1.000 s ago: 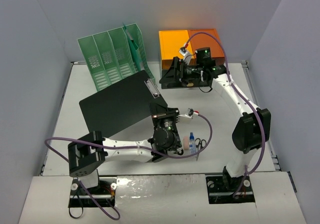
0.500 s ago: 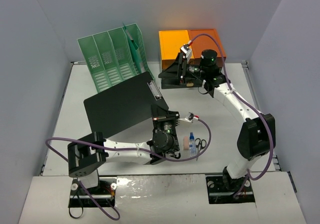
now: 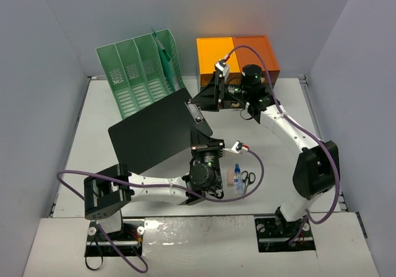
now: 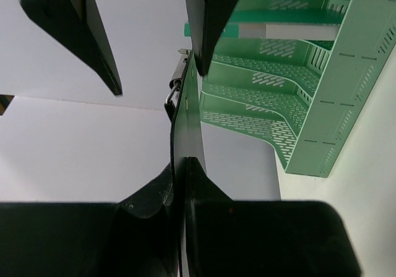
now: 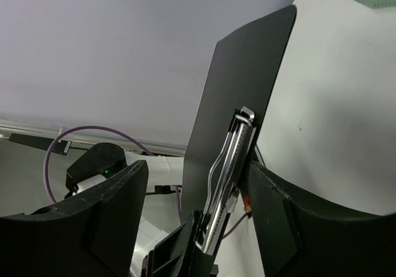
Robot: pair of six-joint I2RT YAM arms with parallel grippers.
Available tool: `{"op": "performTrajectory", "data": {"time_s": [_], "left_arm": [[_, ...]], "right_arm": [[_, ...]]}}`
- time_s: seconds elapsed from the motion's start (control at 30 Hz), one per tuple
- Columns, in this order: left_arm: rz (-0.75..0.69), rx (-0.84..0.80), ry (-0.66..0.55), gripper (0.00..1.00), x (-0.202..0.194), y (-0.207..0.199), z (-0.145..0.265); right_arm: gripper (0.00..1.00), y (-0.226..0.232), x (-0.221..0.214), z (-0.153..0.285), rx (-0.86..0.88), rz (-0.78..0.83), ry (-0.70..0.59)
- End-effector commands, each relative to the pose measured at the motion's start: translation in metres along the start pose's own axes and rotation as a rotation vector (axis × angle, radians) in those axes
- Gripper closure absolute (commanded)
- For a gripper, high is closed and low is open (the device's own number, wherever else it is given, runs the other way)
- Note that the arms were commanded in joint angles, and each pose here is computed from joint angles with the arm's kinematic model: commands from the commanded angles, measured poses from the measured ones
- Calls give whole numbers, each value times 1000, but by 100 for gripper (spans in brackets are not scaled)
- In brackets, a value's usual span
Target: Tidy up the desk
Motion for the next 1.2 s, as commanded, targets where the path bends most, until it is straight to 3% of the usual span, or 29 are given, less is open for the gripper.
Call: {"op": "performTrajectory", "data": {"time_s": [0.0,0.13,0.23,0.43,0.5,0.7,0.73,0.77,0.8,0.87,0.93,1.03,1.17], "left_arm": [[253,97,-31,100,-11,42,1],[249,110,-36,100,-9,45,1],[248,110,-36,100,-9,45,1],[247,112,-39,100,-10,46,3],[245,113,-41,100,-10,46,5],[227,91,-26,100,-9,46,13],[233,82,-23,97,-10,47,16],[248,69,-19,81,-11,49,19],[272,52,-15,58,-12,53,24],[307,26,0,40,-15,61,28],[354,-12,16,27,-20,70,35],[443,-69,43,21,-31,86,42],[570,-152,107,20,-54,97,45]], "right_arm": [[40,25,-28,0,28,100,61],[42,18,-33,0,11,84,69],[49,16,-35,0,4,80,73],[92,15,-37,0,-6,73,74],[100,15,-36,-1,-10,76,71],[100,20,-32,-7,-28,116,44],[100,21,-31,-8,-31,122,42],[100,23,-28,-9,-35,134,33],[100,27,-25,-10,-41,151,20],[100,32,-19,-11,-43,177,-1],[100,33,-14,-13,-56,190,-18],[100,37,-6,-14,-60,218,-40],[100,40,9,-16,-79,245,-73]]}}
Point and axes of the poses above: each gripper's point midway between its finger pads, its own z axis back along the fingers, its own y axis along the line the jaws close on, x = y × z, the point moved 2 cm from there along z, back along the fingers, and after that the axes turned 14 degrees about -z, right-handed, at the moved point
